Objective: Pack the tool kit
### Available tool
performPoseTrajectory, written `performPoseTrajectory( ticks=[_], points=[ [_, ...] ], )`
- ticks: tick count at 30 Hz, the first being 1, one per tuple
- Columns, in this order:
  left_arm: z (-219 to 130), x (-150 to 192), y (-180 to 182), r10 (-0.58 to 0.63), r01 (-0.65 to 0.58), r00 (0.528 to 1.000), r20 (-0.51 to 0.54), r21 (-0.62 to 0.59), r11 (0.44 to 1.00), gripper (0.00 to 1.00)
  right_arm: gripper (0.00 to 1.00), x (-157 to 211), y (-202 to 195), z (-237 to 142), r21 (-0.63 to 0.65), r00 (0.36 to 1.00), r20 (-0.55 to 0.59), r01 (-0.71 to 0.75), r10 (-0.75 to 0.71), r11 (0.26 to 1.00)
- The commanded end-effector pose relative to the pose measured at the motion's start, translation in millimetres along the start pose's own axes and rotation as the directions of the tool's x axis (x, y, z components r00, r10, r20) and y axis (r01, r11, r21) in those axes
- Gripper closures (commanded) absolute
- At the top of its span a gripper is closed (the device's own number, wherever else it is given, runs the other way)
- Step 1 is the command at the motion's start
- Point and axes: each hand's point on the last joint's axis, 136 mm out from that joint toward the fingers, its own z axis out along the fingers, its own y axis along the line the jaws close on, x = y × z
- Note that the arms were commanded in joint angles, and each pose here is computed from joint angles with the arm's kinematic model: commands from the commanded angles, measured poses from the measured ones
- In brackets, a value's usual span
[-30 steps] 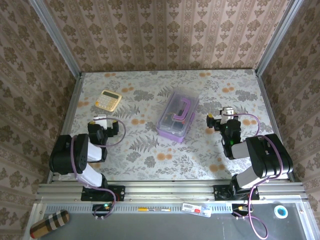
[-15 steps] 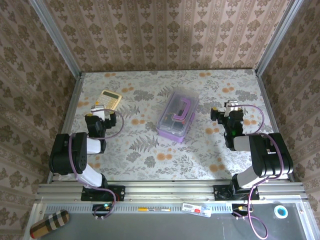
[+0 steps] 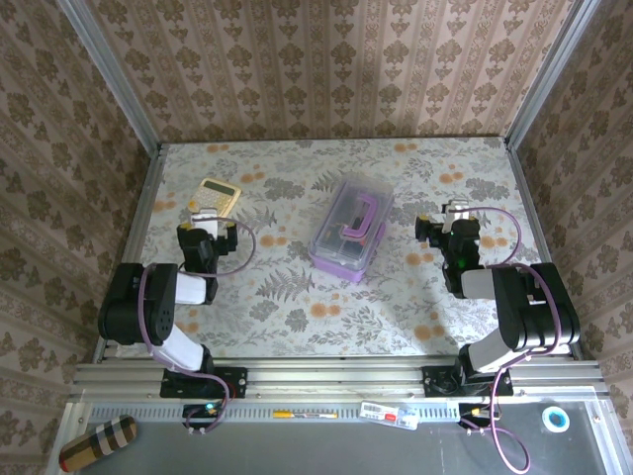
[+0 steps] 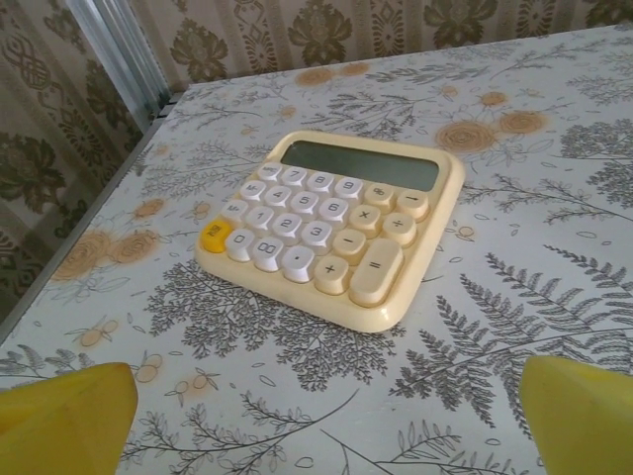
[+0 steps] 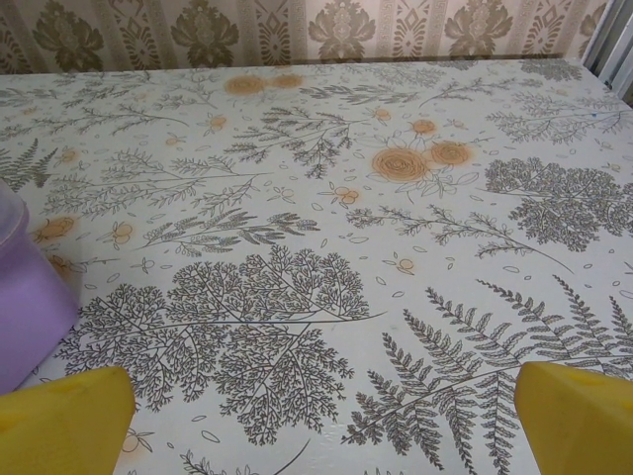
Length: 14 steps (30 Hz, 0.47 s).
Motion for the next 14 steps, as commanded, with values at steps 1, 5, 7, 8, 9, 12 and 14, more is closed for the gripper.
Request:
performPoseTrajectory(
  ticks=[1,5,7,8,9,12,14],
  points=[
    [1.3,-6.1,9.0,0.008,-0.008,1.000,0.011,-0.031,1.000,0.00,0.00,0.0,1.7,1.6,0.001,1.000,-0.003,-0.003,0.003,1.000],
    [5.2,-4.5,14.6,-0.031,0.031,0.999,-0.011,-0.011,0.999,0.00,0.00,0.0,1.7,2.0,0.001,1.000,-0.004,-0.002,0.002,1.000],
    [5.1,-4.4,14.6,-0.030,0.030,0.999,-0.011,-0.012,0.999,0.00,0.00,0.3,1.7,2.0,0.001,1.000,-0.005,-0.002,0.002,1.000],
    [5.1,-3.9,14.7,-0.030,0.030,0.999,-0.012,-0.012,0.999,0.00,0.00,0.4,1.7,1.9,0.001,1.000,-0.005,-0.002,0.002,1.000],
    [5.0,-4.4,14.9,-0.030,0.030,1.000,-0.010,-0.013,0.999,0.00,0.00,-0.1,1.7,2.0,0.001,1.000,-0.004,-0.002,0.002,1.000],
    [5.1,-4.6,14.9,-0.030,0.030,1.000,-0.009,-0.013,0.999,0.00,0.00,-0.6,1.7,2.0,0.001,1.000,-0.003,-0.003,0.003,1.000],
    [4.6,-4.3,14.7,-0.030,0.030,1.000,-0.008,-0.012,0.999,0.00,0.00,-0.7,1.7,1.5,0.001,1.000,-0.001,-0.003,0.003,1.000]
  ],
)
